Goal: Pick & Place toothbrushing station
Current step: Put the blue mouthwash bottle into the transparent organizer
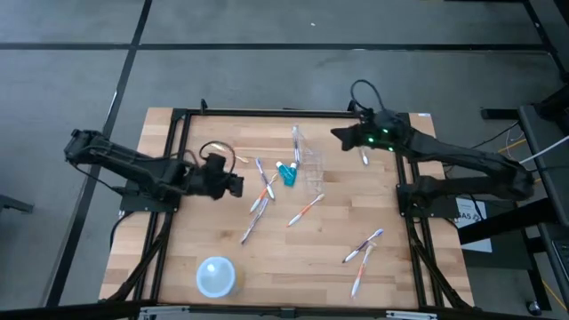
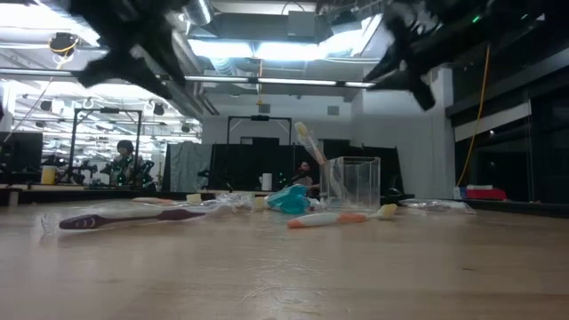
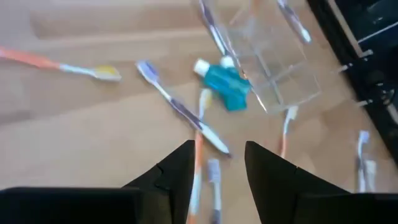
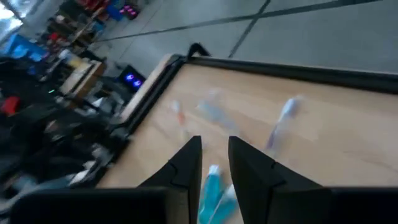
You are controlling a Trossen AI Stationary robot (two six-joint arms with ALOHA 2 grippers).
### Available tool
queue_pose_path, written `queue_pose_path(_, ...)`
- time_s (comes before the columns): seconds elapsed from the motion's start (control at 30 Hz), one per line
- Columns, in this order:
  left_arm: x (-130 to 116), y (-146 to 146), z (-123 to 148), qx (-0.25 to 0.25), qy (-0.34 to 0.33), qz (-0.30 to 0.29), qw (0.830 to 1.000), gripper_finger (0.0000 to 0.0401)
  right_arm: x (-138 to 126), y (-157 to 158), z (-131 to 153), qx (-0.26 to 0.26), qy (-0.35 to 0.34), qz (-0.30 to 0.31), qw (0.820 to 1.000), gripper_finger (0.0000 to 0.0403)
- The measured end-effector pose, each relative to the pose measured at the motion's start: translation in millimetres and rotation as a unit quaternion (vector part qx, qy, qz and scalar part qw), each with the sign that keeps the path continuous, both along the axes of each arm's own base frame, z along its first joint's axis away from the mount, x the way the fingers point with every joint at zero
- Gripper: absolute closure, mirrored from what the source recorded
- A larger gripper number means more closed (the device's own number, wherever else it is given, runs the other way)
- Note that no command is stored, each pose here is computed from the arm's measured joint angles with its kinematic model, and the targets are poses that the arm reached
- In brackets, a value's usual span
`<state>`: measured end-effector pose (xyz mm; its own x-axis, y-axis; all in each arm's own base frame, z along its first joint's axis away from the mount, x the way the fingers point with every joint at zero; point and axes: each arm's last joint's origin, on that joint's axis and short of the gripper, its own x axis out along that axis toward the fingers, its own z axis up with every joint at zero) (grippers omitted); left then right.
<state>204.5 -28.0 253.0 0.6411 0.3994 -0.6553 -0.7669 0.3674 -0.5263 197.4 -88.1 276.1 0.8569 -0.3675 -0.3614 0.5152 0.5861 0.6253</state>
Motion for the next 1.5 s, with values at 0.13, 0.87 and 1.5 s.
queue_pose_path(0.13,29.9,22.5,0.0,-0.038,-0.058,-0.019,0.997,0.0243,-14.6,17.7,11.4,0.008,-0.015,0.021,1.000,0.0319)
queue_pose_path(0.87,100.6,98.2,-85.2,-0.200,-0.102,0.106,0.969,0.0163,-31.3,61.3,31.7,0.026,-0.081,0.061,0.995,0.0264)
queue_pose_path(1.5,109.7,110.1,-113.2,-0.224,-0.140,0.230,0.937,0.0164,-28.4,74.2,38.2,0.033,-0.118,0.094,0.988,0.0261)
